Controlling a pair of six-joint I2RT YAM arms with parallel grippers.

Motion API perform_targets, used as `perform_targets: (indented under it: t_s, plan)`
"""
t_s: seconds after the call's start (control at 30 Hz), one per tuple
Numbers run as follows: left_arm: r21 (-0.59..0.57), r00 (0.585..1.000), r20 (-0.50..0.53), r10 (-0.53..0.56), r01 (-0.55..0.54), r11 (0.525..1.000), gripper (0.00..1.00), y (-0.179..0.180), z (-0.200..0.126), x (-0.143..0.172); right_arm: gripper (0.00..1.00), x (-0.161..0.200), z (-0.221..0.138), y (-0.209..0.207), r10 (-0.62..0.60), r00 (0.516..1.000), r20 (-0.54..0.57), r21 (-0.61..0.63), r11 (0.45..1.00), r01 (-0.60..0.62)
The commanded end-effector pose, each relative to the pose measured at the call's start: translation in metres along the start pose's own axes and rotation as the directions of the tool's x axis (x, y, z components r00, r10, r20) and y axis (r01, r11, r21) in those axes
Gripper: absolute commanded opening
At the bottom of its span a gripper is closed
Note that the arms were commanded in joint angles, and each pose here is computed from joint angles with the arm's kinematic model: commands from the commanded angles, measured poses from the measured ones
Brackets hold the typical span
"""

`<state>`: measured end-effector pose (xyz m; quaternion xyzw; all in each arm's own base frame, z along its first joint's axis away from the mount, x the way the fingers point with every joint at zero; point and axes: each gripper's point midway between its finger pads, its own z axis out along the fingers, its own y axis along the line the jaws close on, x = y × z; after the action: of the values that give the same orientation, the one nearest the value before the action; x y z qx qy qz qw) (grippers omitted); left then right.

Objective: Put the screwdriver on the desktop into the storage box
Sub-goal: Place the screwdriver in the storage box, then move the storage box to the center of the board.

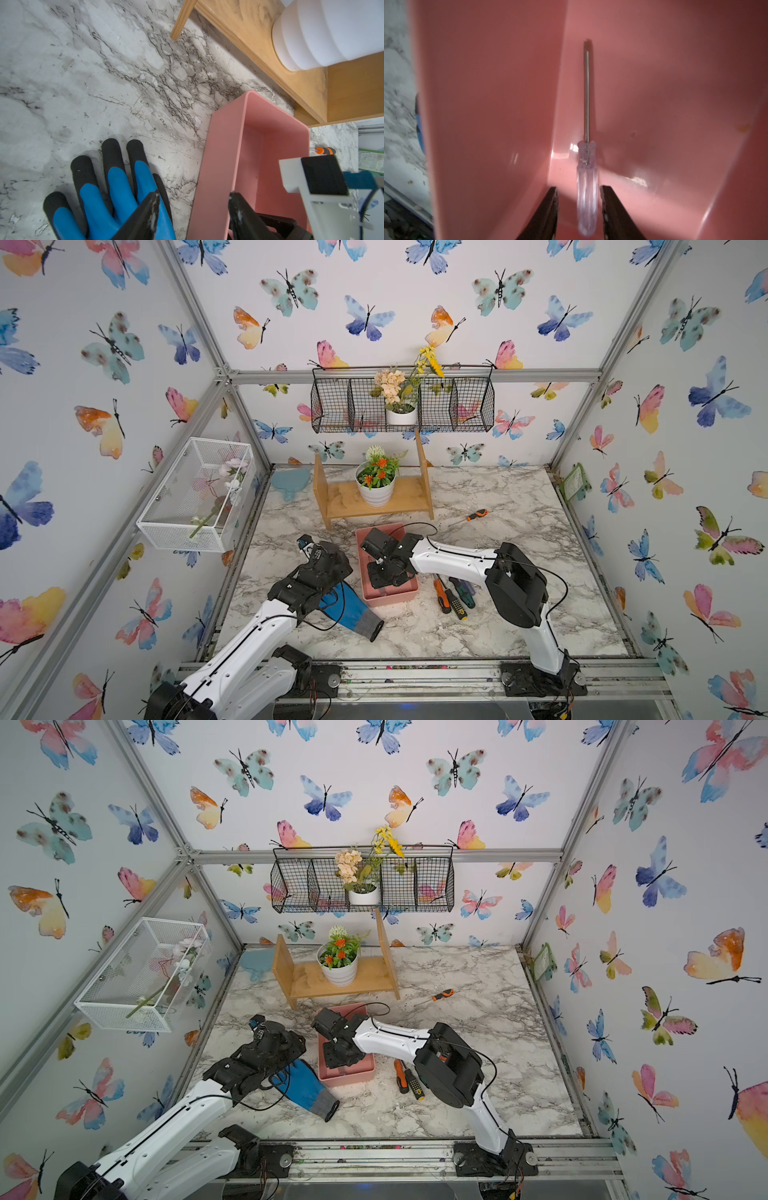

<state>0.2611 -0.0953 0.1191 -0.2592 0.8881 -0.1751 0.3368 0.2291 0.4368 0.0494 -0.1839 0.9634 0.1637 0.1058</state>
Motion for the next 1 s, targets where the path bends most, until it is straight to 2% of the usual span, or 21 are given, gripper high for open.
perform_targets:
  t_s: [0.0,0.13,0.23,0.4,0.47,0.67,0.77,0.83,0.97]
  plan:
    - [-0.005,1.0,-0.019,-0.01,0.01,1.0,0.59,0.005,0.003,0.006,0.44,-0.003,0.004,0.008,-0.009,1.0,0.0,-0.037,0.999,0.009]
    - [0.045,0.998,-0.057,0.026,-0.024,0.999,0.59,-0.004,0.004,0.012,0.45,-0.013,-0.012,0.008,-0.016,0.999,0.045,-0.026,1.0,0.017]
    - [0.095,0.991,-0.104,0.081,-0.072,0.993,0.59,-0.014,0.003,0.02,0.45,-0.025,-0.042,0.01,-0.01,0.989,0.146,-0.052,0.998,0.018]
    - [0.166,0.975,-0.163,0.152,-0.125,0.978,0.55,-0.028,0.003,0.037,0.46,-0.037,-0.112,-0.01,0.021,0.925,0.379,-0.065,0.998,0.004]
    - [0.169,0.969,-0.172,0.18,-0.151,0.974,0.53,-0.034,0.004,0.043,0.46,-0.036,-0.13,-0.027,0.033,0.907,0.419,-0.045,0.999,-0.016]
    - [0.066,0.954,-0.201,0.221,-0.212,0.975,0.39,-0.031,0.021,0.06,0.46,-0.023,-0.155,-0.085,0.076,0.898,0.433,0.05,0.993,-0.108]
    - [0.044,0.953,-0.205,0.225,-0.22,0.974,0.25,-0.034,0.026,0.065,0.45,-0.012,-0.159,-0.105,0.108,0.897,0.428,0.053,0.988,-0.144]
    - [0.058,0.953,-0.202,0.224,-0.216,0.975,0.19,-0.039,0.028,0.068,0.43,-0.003,-0.154,-0.115,0.122,0.912,0.391,0.055,0.986,-0.156]
    - [0.08,0.946,-0.199,0.256,-0.245,0.966,0.15,-0.056,0.031,0.073,0.42,0.021,-0.139,-0.127,0.095,0.957,0.276,0.087,0.989,-0.123]
